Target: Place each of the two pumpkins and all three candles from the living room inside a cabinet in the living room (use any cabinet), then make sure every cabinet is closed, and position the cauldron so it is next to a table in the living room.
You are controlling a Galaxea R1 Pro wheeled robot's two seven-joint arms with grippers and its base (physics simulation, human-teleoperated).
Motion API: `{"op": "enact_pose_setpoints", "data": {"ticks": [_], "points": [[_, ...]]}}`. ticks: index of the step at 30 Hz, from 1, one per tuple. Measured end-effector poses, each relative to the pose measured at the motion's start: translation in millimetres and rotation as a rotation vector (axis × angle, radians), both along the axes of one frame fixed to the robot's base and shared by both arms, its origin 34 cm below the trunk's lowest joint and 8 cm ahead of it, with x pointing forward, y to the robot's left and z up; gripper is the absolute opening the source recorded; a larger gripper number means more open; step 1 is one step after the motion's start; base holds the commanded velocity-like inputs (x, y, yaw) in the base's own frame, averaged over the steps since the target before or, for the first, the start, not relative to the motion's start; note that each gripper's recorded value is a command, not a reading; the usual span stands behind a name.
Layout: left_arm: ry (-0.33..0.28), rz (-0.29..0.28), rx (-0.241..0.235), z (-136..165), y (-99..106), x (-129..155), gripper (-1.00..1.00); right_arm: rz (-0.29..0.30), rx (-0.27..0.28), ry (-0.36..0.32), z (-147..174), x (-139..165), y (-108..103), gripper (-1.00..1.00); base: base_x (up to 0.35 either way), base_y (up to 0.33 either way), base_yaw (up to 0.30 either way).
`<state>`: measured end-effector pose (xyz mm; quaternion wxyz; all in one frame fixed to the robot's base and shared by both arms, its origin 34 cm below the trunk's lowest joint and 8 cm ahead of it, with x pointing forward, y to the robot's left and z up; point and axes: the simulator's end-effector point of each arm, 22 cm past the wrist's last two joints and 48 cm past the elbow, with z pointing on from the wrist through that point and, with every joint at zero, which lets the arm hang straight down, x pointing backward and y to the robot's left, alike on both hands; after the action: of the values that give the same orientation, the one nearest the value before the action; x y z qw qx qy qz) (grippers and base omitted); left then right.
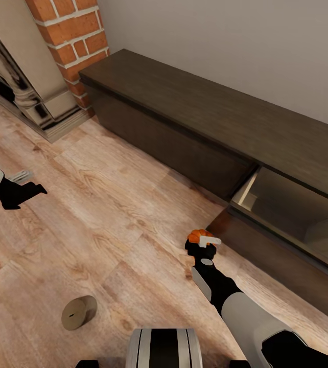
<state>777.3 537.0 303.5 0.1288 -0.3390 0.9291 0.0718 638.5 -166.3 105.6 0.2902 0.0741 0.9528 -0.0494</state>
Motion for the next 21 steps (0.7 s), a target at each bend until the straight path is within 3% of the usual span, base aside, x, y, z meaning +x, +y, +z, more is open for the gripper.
{"op": "enact_pose_setpoints", "data": {"ticks": [8, 21], "points": [[0.011, 0.000, -0.001, -8, 0, -2, 1.00, 0.005, -0.024, 0.000, -3, -1, -4, 1.00, 0.000, 0.000, 0.000], [0.021, 0.001, -0.002, -14, 1, -5, 1.00, -0.001, -0.013, -0.016, -1, 6, -1, 1.00, 0.000, 0.000, 0.000]]}}
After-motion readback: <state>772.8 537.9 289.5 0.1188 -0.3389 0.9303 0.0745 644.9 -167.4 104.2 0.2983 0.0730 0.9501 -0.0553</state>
